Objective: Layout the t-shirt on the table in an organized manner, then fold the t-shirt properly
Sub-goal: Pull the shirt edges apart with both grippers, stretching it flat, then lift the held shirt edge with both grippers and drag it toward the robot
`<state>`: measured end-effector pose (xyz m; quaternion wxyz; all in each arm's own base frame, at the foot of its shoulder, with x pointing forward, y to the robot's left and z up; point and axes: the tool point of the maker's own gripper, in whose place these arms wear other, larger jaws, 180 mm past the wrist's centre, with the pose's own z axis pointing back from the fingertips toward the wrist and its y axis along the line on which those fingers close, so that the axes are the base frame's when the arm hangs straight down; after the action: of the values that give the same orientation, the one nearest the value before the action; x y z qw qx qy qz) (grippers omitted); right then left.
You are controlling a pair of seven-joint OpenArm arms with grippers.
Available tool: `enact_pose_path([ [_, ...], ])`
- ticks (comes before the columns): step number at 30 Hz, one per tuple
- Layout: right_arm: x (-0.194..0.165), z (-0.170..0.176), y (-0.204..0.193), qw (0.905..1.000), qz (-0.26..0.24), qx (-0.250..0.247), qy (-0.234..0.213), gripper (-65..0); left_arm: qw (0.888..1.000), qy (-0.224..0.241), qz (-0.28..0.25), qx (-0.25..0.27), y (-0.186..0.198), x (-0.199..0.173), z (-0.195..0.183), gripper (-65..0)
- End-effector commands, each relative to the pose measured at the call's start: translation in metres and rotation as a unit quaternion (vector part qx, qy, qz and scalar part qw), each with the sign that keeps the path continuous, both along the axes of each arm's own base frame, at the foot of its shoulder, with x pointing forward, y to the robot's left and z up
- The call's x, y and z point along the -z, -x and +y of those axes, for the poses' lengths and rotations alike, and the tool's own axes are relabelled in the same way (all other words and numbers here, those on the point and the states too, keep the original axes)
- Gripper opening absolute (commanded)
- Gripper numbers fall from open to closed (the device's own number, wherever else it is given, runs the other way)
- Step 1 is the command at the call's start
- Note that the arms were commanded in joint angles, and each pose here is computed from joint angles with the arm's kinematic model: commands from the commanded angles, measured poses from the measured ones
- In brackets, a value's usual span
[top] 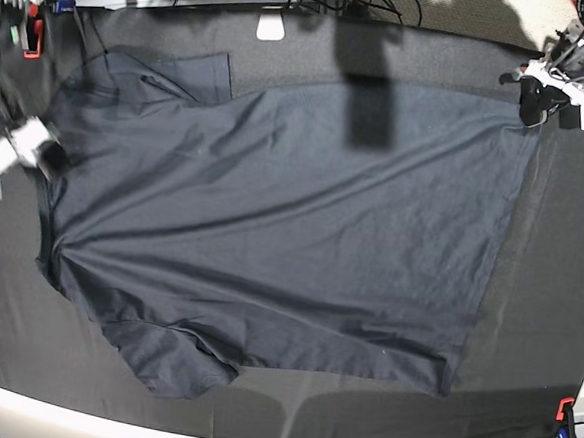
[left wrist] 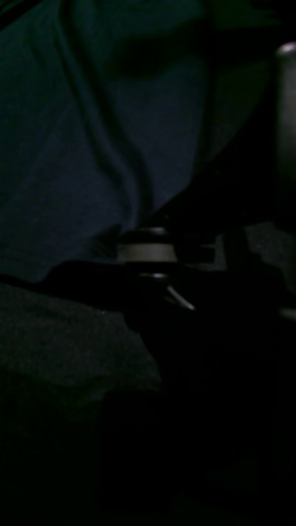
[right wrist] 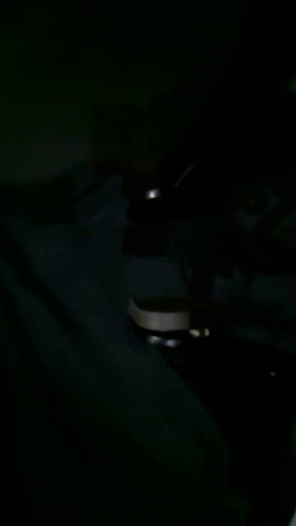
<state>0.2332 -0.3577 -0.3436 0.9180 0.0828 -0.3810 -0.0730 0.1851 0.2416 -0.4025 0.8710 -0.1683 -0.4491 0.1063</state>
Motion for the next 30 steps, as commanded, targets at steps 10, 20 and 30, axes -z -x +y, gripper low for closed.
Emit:
enact_pose_path([
  [10, 0.025, -0.026, 0.057, 0.9964, 0.075, 0.039, -0.007, -36.3, 0.999, -0.004, -0.033, 0.001, -0.014, -0.015, 0.005, -65.0],
  [20, 0.060, -0.025, 0.077, 0.9892, 0.113, 0.071, -0.062, -36.3, 0.999, -0.004, -0.033, 0.001, -0.014, -0.015, 0.005, -65.0],
  [30, 0.073, -0.012, 0.071, 0.9879, 0.122, 0.054, -0.078, -36.4, 0.999, -0.004, -0.033, 0.001, -0.014, -0.015, 0.005, -65.0],
])
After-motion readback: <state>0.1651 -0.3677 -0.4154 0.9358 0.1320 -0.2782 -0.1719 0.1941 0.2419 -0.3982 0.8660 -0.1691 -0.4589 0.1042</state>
